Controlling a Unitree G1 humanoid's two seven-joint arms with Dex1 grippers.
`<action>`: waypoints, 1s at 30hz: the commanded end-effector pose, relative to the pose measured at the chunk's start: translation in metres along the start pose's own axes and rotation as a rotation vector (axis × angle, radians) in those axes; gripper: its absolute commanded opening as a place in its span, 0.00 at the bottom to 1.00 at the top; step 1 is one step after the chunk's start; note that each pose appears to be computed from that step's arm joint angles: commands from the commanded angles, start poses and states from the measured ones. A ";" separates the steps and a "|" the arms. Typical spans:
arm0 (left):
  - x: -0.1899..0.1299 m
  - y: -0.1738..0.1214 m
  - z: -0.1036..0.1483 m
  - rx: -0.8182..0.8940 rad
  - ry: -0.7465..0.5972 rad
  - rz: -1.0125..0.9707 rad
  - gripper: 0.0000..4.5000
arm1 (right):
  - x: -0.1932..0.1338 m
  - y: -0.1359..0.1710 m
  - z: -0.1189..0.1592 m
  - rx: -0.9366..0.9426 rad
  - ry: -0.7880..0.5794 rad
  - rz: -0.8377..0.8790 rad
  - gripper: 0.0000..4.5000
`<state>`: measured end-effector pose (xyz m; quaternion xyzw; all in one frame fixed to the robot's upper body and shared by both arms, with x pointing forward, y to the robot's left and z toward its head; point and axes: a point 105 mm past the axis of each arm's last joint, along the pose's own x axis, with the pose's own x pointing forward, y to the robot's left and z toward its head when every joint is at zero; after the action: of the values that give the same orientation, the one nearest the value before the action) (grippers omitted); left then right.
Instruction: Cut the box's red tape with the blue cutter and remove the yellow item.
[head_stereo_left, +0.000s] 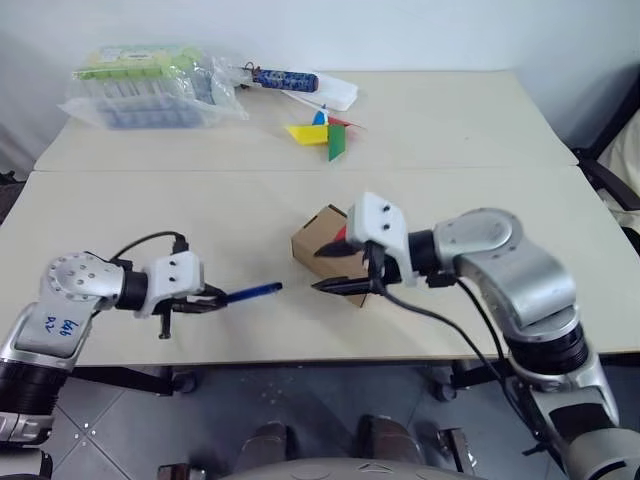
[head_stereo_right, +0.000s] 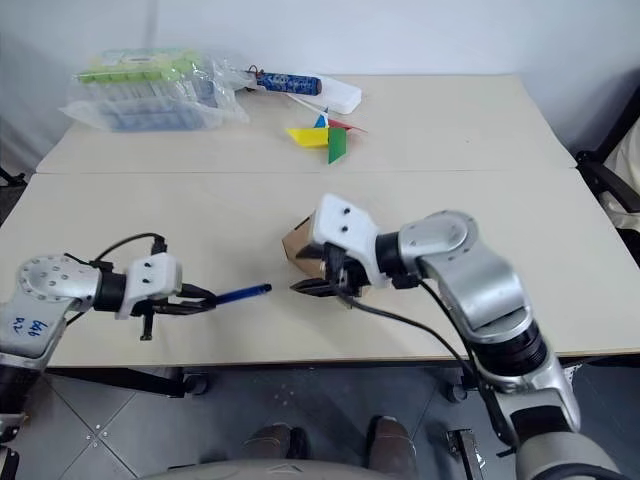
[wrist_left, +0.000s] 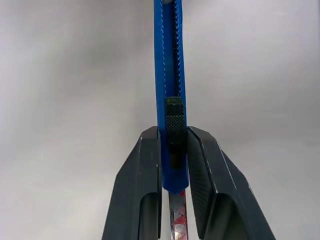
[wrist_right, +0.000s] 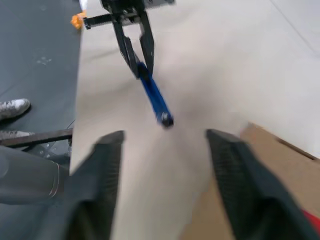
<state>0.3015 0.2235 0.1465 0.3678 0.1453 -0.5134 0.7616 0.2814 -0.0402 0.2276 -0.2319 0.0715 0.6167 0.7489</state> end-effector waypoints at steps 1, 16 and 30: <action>-0.013 0.024 0.012 0.074 -0.060 0.119 0.09 | -0.017 -0.015 0.021 0.039 -0.029 -0.066 0.91; -0.033 0.072 0.072 0.455 -0.381 0.384 0.09 | -0.019 -0.065 0.070 0.360 -0.084 -0.153 1.00; -0.014 0.073 0.095 0.524 -0.483 0.391 0.09 | 0.020 -0.060 0.081 0.489 -0.110 -0.038 1.00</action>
<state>0.3476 0.1819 0.2348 0.4271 -0.2205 -0.4613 0.7458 0.3317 0.0021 0.2983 -0.0086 0.1964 0.5707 0.7973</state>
